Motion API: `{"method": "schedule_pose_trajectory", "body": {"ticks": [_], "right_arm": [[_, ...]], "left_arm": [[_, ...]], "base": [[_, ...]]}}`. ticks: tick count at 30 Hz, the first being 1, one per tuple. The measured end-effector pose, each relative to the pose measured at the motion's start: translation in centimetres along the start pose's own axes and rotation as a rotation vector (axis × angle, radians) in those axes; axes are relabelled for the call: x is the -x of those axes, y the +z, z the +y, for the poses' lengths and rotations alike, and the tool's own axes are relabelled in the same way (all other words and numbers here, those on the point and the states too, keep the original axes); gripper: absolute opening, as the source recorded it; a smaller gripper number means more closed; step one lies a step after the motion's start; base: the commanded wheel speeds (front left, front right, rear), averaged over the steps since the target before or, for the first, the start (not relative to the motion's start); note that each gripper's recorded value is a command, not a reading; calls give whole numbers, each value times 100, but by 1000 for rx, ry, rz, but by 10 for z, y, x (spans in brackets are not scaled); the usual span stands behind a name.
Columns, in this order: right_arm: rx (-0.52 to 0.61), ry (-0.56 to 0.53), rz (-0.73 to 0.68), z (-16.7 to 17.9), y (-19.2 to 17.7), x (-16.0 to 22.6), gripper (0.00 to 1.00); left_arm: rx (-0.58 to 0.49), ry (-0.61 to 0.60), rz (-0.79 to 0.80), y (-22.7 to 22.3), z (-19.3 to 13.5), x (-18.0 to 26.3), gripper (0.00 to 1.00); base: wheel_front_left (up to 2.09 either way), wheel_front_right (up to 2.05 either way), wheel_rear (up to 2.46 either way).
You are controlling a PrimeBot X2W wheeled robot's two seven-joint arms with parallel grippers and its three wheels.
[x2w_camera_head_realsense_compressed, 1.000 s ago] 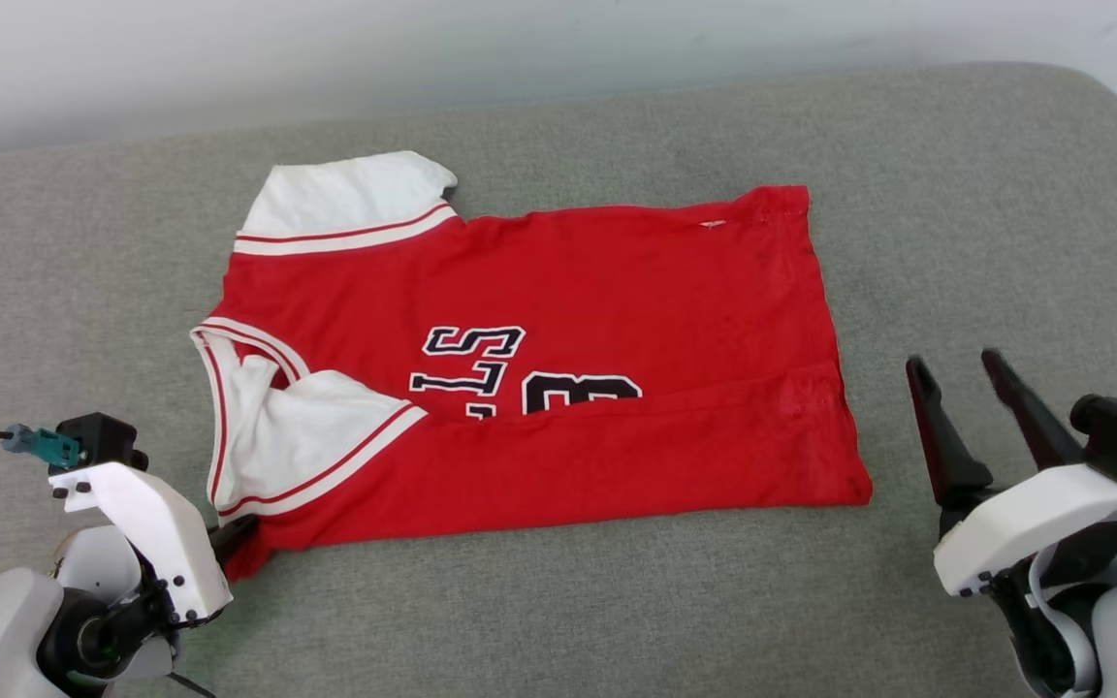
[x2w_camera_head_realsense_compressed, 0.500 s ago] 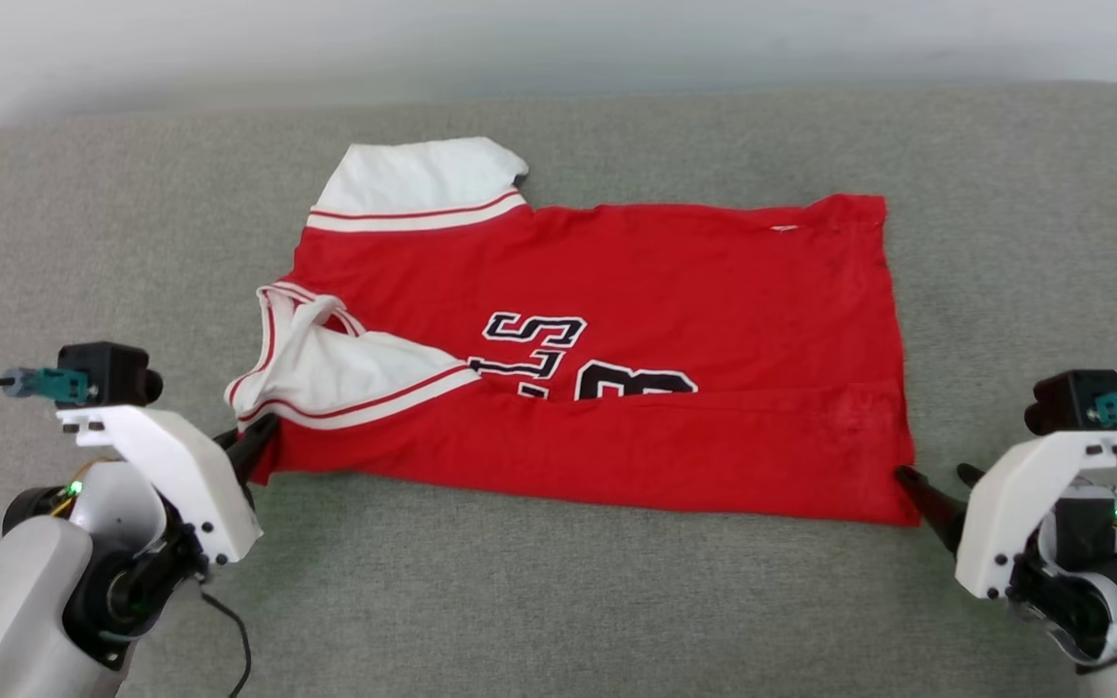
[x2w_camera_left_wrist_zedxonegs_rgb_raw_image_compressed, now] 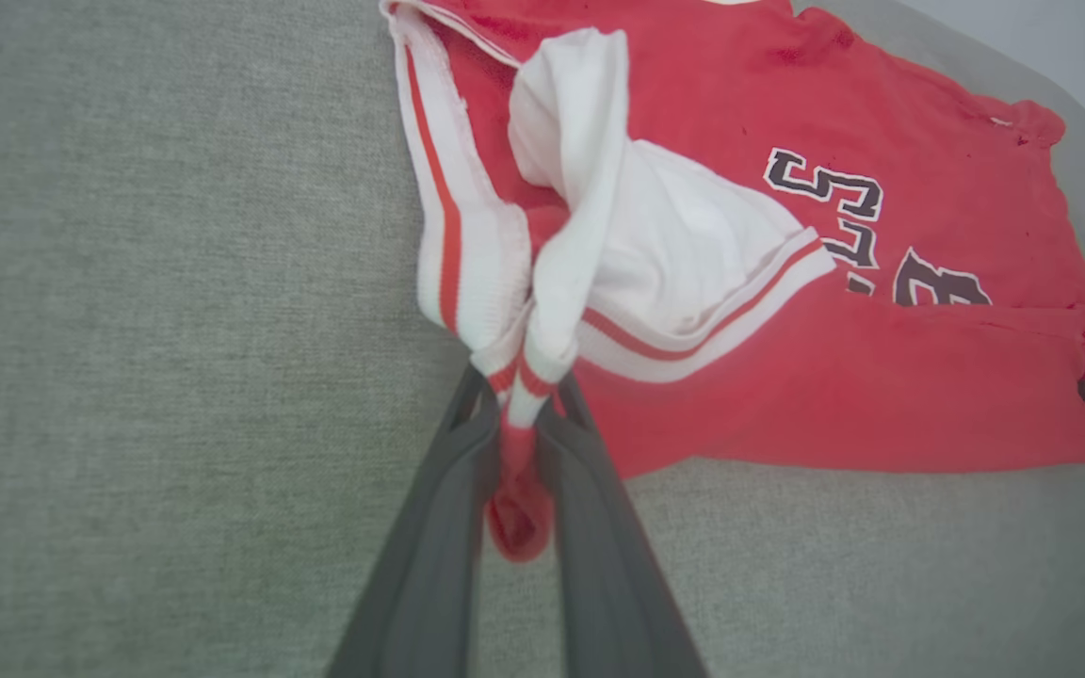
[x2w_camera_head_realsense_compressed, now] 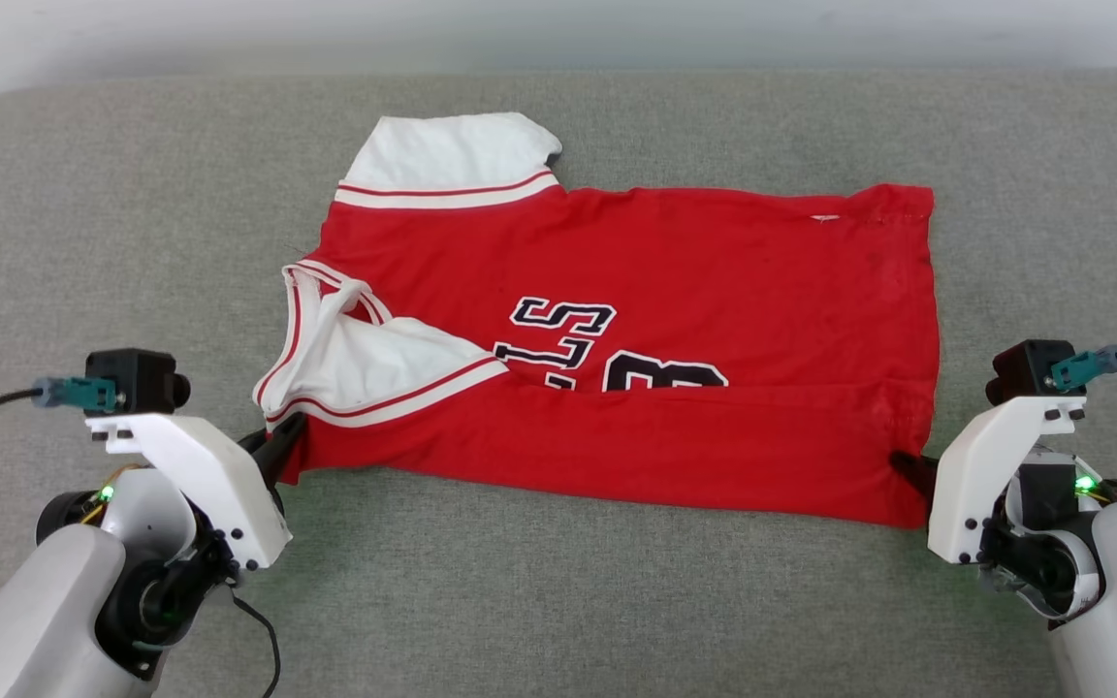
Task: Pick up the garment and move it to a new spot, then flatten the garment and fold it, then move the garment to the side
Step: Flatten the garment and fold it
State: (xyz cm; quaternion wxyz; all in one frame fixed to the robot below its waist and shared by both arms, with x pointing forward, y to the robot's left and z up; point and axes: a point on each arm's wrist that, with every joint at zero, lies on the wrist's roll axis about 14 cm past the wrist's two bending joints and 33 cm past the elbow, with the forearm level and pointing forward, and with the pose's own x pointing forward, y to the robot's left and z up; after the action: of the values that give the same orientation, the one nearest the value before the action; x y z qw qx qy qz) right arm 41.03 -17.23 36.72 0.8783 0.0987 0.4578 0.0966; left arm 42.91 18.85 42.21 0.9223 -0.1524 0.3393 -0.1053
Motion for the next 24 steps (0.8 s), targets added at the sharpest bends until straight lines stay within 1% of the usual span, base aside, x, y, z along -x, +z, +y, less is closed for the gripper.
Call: {"method": "schedule_pose_trajectory", "body": {"ticks": [5, 10, 12, 19, 24], "right_arm": [[29, 8, -49, 3, 9, 12, 0], [76, 18, -127, 9, 25, 33, 0], [89, 26, -148, 13, 26, 40, 0], [115, 42, -179, 22, 11, 67, 0], [99, 36, -144, 19, -15, 77, 0]], "left_arm": [[11, 7, -59, 5, -4, 8, 0], [21, 1, -93, 4, -11, 22, 0], [25, 3, -105, 2, -12, 30, 0], [49, 27, -107, -21, -13, 62, 0], [106, 65, -66, -51, -5, 81, 0]], "base": [[0, 0, 0], [0, 0, 0], [0, 0, 0], [0, 0, 0], [0, 0, 0]]}}
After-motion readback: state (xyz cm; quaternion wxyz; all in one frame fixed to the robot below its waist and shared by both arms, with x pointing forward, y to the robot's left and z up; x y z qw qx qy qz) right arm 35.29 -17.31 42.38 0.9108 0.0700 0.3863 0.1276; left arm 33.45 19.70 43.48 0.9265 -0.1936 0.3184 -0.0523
